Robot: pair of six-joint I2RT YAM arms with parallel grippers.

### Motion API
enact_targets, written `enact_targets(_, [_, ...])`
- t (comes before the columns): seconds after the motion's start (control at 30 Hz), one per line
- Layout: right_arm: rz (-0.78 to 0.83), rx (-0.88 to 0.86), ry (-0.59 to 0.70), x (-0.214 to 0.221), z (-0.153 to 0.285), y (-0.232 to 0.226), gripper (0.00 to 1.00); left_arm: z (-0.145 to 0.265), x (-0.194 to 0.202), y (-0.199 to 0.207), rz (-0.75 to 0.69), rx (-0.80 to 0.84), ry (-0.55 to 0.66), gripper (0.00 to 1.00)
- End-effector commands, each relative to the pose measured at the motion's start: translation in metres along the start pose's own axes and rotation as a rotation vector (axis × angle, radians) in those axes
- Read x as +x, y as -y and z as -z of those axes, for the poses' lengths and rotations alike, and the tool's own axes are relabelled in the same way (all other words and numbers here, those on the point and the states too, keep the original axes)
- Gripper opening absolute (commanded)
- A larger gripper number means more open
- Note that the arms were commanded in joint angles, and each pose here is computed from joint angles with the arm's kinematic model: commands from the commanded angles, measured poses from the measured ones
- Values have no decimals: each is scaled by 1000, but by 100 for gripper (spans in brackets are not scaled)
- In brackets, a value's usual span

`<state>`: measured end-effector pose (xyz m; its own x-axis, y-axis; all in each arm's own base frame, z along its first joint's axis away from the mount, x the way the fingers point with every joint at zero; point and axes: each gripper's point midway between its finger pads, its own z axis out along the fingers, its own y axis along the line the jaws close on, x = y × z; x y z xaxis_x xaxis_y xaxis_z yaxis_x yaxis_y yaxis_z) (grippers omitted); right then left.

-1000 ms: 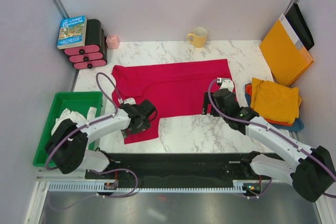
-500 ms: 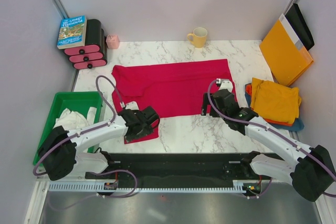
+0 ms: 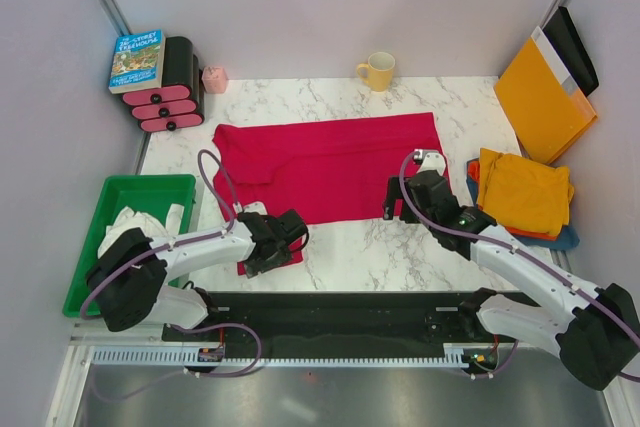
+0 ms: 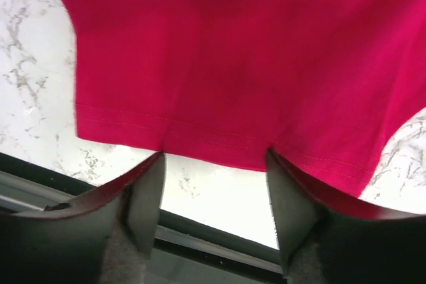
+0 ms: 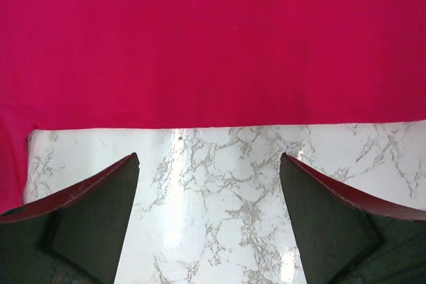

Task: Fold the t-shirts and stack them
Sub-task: Grap the side of the flattened tshirt closest away from the robot with both arms

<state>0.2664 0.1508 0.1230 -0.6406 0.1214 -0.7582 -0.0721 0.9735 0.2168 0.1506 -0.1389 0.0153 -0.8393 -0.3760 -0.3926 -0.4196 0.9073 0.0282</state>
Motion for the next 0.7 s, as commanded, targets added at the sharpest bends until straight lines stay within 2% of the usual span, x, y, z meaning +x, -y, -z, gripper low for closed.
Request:
enact_targets(0.0, [-8, -17, 19, -4, 5, -3, 93, -4, 7, 1, 34, -1, -19, 63])
enact_targets(0.03, [-8, -20, 18, -3, 5, -3, 93, -3, 7, 1, 36, 3, -21, 59])
enact_targets(0.07, [-8, -17, 19, -4, 5, -3, 93, -3, 7, 1, 33, 1, -22, 50])
enact_targets(0.13, [-11, -19, 22, -5, 5, -3, 93, -3, 8, 0, 32, 4, -26, 42])
enact_targets(0.17, [-13, -19, 23, -5, 5, -4, 93, -3, 8, 0, 34, 6, -26, 31])
enact_targets(0.33, [-15, -16, 26, -5, 6, -3, 93, -3, 11, -4, 27, 3, -35, 10])
enact_targets(0.37, [-17, -13, 30, -6, 6, -2, 93, -2, 11, -5, 28, 4, -37, 2])
enact_targets(0.57, [-67, 78, 34, -2, 3, 13, 95, 0, 13, -7, -17, 17, -44, 2])
enact_targets(0.67, [-107, 187, 4, 7, -5, 35, 90, 10, 5, -2, -40, 43, -18, 2])
